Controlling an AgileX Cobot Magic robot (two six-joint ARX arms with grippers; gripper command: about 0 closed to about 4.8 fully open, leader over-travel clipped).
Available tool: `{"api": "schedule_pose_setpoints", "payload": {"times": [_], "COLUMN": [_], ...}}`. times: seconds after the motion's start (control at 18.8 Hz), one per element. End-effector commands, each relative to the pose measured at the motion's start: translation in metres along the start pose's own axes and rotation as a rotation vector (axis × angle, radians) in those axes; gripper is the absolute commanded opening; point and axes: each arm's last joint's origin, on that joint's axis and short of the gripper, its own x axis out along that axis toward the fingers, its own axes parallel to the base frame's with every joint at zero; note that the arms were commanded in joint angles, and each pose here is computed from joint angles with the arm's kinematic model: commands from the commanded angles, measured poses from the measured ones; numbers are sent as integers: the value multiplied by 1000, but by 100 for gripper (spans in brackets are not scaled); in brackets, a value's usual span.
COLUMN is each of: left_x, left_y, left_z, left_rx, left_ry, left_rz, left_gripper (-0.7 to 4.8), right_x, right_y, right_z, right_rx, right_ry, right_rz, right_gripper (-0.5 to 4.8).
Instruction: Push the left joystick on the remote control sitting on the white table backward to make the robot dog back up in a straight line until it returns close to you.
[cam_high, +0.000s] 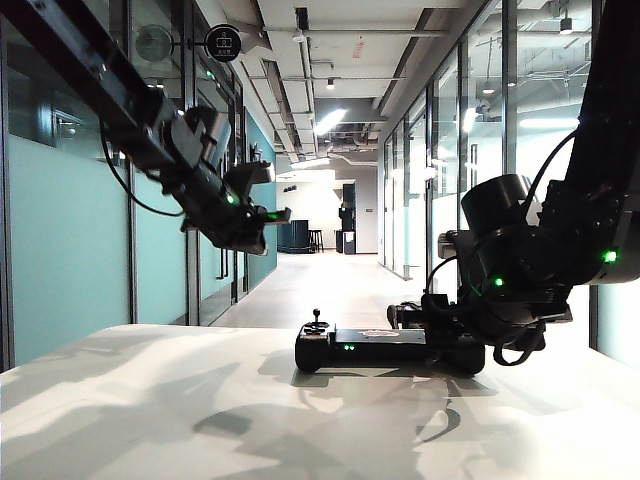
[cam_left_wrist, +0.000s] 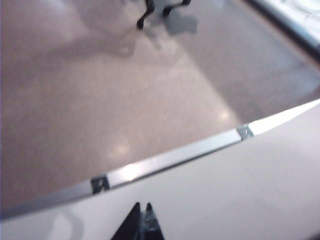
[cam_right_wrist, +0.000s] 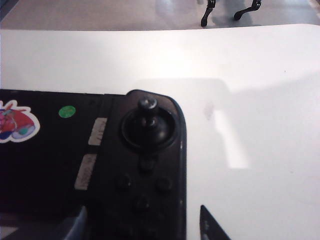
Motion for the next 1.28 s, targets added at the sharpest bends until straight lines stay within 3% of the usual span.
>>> {"api": "schedule_pose_setpoints", "payload": {"times": [0.05, 0.32, 0.37, 0.48, 0.59, 0.9, 1.28], "left_x": [-13, -37, -44, -57, -66, -105, -198], "left_y": [0, -3, -4, -5, -6, -13, -29], "left_z": [11, 32, 37, 46, 52, 51, 17], "left_rx": [-26, -52, -52, -54, -53, -67, -102], "left_ry": [24, 7, 10, 11, -1, -12, -136], "left_rz": [50, 67, 68, 79, 107, 117, 172], "left_gripper": [-6, -6, -6, -6, -6, -6, -6], "right_x": [-7, -25, -29, -40, -50, -87, -147], "right_y": [1, 0, -1, -2, -3, -15, -30], "right_z": [15, 43, 50, 64, 72, 70, 69], "right_rx": [2, -15, -27, -26, -20, -17, -6], "right_ry": [-22, -13, -11, -14, -33, -49, -100], "right_rz": [4, 2, 2, 1, 2, 5, 98], "right_gripper": [283, 280, 256, 96, -3, -7, -6]}}
